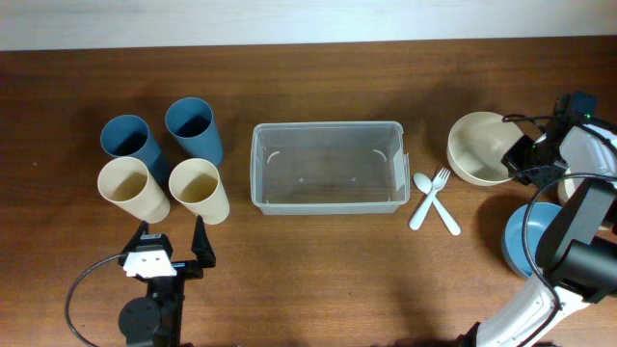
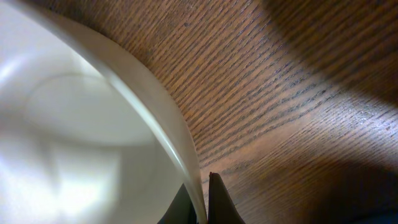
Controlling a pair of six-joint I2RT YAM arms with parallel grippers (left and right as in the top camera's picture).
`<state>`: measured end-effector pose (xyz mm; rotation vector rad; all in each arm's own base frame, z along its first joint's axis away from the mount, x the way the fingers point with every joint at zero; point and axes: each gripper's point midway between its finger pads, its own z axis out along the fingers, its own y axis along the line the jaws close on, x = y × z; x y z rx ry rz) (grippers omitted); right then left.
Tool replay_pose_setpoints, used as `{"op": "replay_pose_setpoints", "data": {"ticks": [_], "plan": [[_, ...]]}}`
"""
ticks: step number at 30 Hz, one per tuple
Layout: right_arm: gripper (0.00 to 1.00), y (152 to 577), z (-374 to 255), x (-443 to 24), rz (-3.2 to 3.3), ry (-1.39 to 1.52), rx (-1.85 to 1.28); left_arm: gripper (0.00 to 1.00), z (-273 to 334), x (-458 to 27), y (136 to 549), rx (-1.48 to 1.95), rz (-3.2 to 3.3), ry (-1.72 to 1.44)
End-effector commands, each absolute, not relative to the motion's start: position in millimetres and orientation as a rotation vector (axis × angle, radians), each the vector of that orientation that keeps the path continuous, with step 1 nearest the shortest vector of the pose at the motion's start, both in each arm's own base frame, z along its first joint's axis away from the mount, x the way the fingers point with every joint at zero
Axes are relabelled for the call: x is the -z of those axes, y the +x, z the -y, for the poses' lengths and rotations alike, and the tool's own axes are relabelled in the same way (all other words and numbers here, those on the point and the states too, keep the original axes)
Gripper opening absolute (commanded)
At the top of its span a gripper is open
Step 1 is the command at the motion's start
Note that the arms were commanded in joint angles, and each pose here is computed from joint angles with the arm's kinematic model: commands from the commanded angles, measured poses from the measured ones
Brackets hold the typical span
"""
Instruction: Pack container
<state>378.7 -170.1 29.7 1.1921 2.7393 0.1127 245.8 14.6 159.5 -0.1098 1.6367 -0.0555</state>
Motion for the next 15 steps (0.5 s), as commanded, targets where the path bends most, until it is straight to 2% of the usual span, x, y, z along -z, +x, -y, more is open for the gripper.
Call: {"op": "replay_pose_setpoints", "data": {"ticks": [1,3,6,8,11,15], "plan": [[0.04,381.2,170.3,-28.0,-2.734,1.21,-0.132,1.0,-12.6,-158.9,245.4,0.051,-1.638,-0.089],[0.05,381.5,170.3,-28.0,-2.736,1.204,-0.131,1.0,-12.7,-158.9,245.4,0.051,-1.638,-0.089],[0.18,382.2,170.7,-27.5,-2.733,1.202,-0.131,1.0,-12.6,-158.9,245.4,0.051,-1.638,-0.089],[0.18,382.7,170.9,-27.3,-2.731,1.202,-0.131,1.0,-12.6,-158.9,245.4,0.051,-1.638,-0.089],[0.24,383.7,171.0,-27.3,-2.727,1.199,-0.13,1.0,-12.6,-158.9,245.4,0.051,-1.638,-0.089],[0.24,384.4,171.4,-27.4,-2.724,1.197,-0.129,1.0,-12.6,-158.9,245.4,0.051,-1.638,-0.089]]}}
